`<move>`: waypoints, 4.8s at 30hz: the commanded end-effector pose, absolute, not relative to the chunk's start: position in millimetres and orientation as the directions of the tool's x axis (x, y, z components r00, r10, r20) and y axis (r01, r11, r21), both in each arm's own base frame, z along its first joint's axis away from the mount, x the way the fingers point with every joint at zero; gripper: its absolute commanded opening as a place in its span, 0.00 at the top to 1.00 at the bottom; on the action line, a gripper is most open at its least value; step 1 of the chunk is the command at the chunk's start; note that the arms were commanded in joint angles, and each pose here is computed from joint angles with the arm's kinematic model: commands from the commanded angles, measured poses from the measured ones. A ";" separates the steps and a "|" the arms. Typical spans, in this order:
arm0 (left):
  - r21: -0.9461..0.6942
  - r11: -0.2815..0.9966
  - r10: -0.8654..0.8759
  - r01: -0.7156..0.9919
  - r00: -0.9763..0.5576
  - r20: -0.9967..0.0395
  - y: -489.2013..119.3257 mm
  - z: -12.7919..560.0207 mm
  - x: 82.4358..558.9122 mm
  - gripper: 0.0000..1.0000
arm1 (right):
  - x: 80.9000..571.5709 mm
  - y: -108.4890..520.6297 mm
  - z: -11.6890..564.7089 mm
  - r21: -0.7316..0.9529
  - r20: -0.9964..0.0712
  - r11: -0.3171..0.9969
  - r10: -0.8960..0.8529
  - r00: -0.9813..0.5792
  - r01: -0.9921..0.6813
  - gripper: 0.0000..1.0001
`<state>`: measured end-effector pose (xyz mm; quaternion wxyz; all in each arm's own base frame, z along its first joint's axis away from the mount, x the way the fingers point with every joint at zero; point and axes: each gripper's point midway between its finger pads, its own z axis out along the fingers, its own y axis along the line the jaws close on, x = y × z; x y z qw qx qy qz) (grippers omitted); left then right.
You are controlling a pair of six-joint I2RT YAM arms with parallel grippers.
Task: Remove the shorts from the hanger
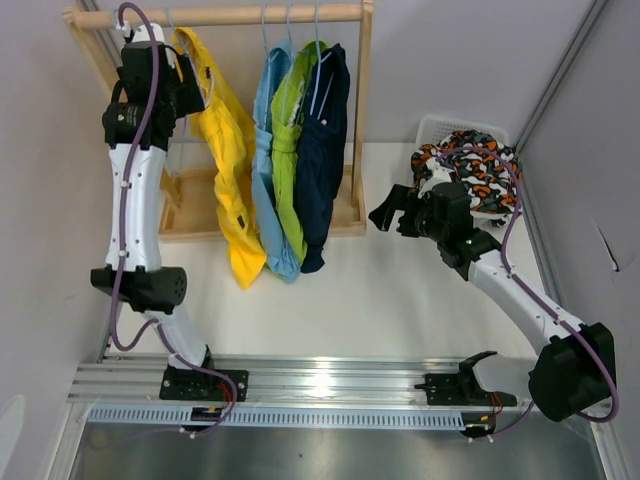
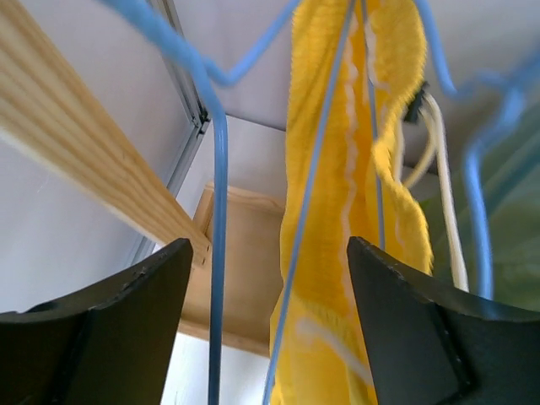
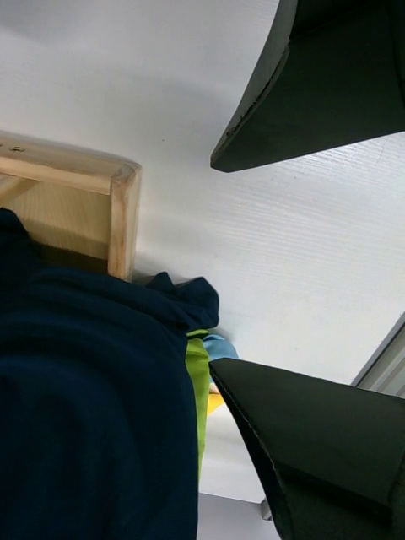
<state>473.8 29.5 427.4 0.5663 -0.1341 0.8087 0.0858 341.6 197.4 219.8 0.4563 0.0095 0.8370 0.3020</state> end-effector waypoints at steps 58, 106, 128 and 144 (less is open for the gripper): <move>-0.109 0.990 -0.114 -0.085 -0.062 -0.992 -35.7 496.8 400.8 0.06 | 311.1 181.5 182.3 0.473 -0.793 0.821 0.240 -0.560 -0.318 0.01; -0.088 0.913 -0.051 0.398 -0.104 -0.993 -128.4 518.7 431.4 1.00 | 311.9 158.9 178.6 0.454 -0.799 0.841 0.237 -0.553 -0.294 0.00; -0.071 0.974 -0.002 0.214 -0.306 -0.952 -82.1 423.6 274.8 1.00 | 289.7 166.8 218.8 0.491 -0.817 0.793 0.276 -0.506 -0.360 0.01; -0.203 0.596 -0.030 0.777 -0.231 -0.972 -158.6 456.2 125.9 1.00 | 192.9 245.9 424.8 0.327 -0.940 0.351 0.215 -0.265 -0.877 0.01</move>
